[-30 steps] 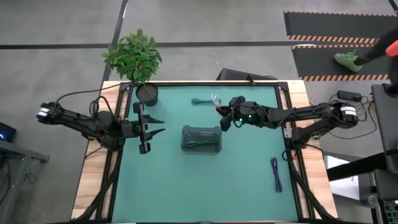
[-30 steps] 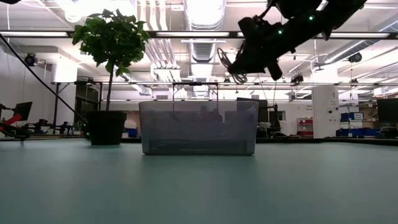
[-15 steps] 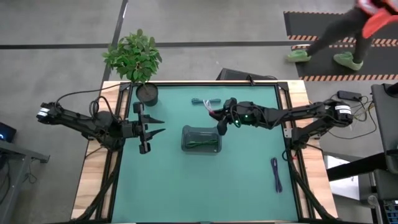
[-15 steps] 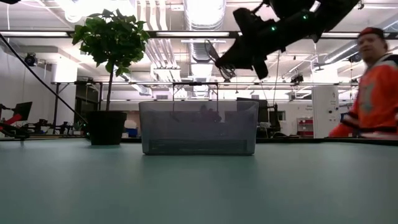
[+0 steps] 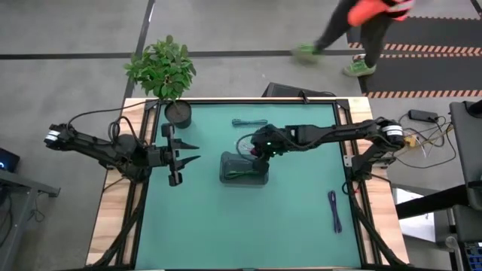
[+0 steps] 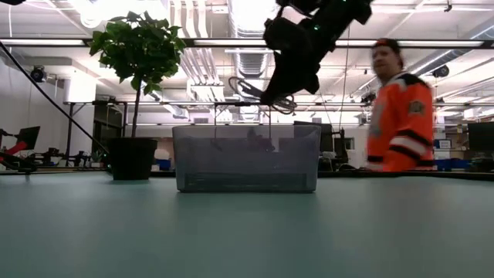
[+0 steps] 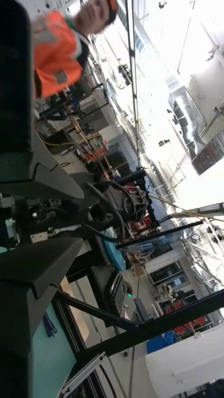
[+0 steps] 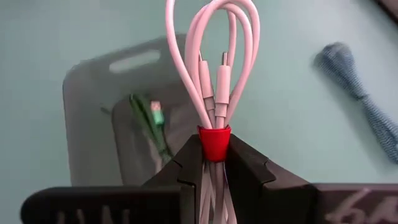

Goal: Pick and place USB-C Cables
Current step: Put the white cable into the black transparent container

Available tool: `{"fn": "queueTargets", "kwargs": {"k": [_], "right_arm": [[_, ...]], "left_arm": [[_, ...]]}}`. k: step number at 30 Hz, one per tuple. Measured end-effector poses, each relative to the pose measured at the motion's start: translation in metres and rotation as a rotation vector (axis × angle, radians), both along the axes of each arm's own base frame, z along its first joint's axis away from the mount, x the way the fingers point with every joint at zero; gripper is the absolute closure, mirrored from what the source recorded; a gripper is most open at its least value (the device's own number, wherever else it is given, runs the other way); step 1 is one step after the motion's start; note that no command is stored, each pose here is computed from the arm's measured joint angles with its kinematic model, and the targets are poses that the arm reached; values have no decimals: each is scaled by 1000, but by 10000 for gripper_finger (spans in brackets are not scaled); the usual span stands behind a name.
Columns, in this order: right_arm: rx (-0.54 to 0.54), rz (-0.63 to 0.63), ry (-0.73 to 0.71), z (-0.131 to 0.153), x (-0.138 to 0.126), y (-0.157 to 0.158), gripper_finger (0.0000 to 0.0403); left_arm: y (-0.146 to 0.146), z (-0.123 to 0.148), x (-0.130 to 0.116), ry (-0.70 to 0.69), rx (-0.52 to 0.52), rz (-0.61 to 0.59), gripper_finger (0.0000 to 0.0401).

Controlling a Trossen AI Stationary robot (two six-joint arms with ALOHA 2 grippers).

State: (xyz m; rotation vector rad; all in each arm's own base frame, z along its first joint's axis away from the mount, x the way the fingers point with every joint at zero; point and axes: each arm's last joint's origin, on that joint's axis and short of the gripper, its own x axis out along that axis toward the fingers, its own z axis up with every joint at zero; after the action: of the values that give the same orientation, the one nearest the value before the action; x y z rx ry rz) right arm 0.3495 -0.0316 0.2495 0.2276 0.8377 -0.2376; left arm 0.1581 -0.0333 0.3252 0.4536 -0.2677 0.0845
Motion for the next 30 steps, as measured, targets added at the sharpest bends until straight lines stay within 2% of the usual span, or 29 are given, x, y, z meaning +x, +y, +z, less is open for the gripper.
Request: {"fn": "queueTargets", "kwargs": {"k": [7, 12, 17, 30], "right_arm": [[94, 96, 116, -3, 20, 2, 359], [167, 141, 189, -9, 25, 4, 359], [166, 149, 252, -12, 25, 4, 359], [113, 157, 219, -6, 32, 8, 359]], "left_arm": [[0, -1, 0, 3, 1, 1, 307], [0, -1, 0, 5, 1, 1, 307], [0, -1, 0, 4, 1, 0, 307], [0, 0, 0, 0, 0, 1, 307]]}}
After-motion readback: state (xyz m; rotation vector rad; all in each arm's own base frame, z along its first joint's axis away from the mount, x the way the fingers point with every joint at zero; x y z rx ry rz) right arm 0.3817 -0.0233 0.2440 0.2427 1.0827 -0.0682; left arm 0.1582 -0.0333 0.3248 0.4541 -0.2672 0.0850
